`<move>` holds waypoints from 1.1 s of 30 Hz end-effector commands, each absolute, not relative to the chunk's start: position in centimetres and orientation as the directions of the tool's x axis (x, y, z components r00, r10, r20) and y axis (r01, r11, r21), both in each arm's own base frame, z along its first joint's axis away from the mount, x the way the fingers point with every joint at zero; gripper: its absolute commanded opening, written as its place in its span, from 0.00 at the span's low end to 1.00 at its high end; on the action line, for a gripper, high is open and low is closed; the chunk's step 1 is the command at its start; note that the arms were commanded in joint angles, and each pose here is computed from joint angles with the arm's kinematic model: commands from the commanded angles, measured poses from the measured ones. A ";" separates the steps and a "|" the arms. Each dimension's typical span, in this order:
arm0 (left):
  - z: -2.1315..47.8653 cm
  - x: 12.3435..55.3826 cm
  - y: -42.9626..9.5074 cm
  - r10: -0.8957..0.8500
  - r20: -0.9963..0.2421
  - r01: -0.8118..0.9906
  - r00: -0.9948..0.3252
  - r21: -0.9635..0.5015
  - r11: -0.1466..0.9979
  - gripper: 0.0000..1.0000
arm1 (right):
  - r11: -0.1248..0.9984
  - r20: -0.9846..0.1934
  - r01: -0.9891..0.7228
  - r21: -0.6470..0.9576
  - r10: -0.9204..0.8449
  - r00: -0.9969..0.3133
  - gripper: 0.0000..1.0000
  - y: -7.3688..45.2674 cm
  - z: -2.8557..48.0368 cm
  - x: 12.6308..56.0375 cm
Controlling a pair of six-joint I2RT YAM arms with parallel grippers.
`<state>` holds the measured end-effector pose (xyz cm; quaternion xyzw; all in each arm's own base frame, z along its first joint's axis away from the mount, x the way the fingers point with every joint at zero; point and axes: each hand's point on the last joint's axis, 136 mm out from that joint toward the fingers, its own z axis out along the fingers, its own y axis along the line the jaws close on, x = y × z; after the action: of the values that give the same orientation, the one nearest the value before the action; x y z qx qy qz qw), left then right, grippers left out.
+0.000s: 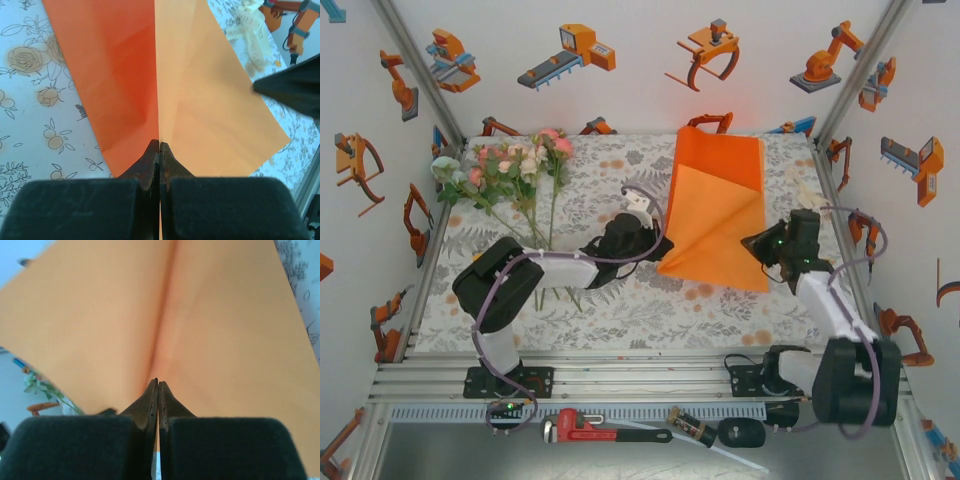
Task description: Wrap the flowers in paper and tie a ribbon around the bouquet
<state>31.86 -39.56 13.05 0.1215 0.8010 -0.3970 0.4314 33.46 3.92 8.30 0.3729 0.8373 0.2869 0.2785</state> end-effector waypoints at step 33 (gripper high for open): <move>11.3 38.3 -18.5 -0.346 -0.793 0.010 -0.502 -0.405 0.914 0.50 | 0.789 -0.420 0.307 0.532 0.560 -0.714 0.11 10.1 11.2 28.9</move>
<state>37.90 -18.24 9.95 -0.1232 0.8479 -0.1922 0.4785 27.50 13.63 10.97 0.2297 0.8950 0.2732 0.2676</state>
